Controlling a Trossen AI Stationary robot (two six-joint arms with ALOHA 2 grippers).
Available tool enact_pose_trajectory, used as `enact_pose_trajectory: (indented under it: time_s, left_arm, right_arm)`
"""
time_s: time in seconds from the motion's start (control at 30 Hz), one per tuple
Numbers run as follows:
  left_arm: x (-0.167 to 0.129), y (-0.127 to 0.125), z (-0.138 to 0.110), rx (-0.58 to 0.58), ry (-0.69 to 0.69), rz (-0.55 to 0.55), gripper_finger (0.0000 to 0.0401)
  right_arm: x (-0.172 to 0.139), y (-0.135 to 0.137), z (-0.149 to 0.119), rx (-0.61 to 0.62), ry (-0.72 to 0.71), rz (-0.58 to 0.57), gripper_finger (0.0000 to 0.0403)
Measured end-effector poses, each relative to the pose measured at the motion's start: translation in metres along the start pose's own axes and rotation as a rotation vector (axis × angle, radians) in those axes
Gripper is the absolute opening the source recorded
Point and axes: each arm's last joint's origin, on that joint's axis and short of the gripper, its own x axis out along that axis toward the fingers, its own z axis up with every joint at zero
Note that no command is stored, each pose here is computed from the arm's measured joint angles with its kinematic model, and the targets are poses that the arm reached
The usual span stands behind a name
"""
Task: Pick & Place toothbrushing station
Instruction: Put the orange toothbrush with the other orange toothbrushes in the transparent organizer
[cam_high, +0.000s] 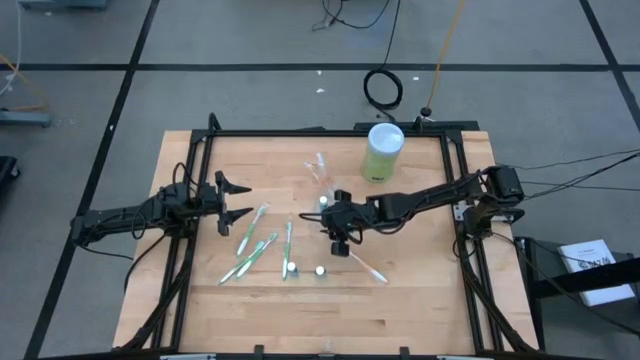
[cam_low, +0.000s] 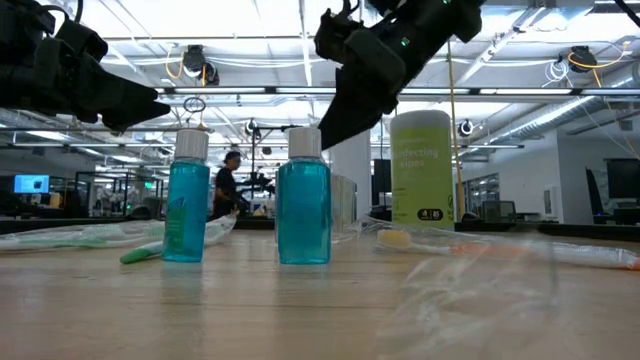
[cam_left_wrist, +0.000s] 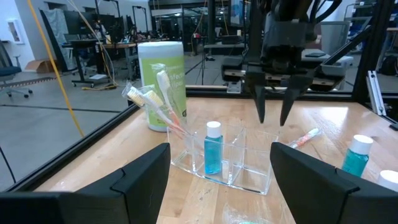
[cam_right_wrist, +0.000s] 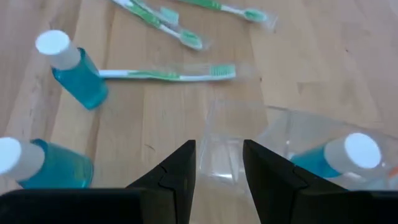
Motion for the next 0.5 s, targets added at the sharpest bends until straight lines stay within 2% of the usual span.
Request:
enact_pose_trajectory:
  time_s: [0.13,0.33,0.5]
  left_arm:
    - [0.000,0.000,0.000,0.000,0.000,0.000,0.0285]
    - [0.000,0.000,0.000,0.000,0.000,0.000,0.0285]
    - [0.000,0.000,0.000,0.000,0.000,0.000,0.0285]
  right_arm:
    - [-0.001,0.000,0.001,0.005,0.004,0.000,0.0128]
    - [-0.019,0.003,-0.013,0.094,0.174,-0.014,0.0128]
    - [-0.028,0.021,-0.024,0.171,0.279,-0.011,0.0128]
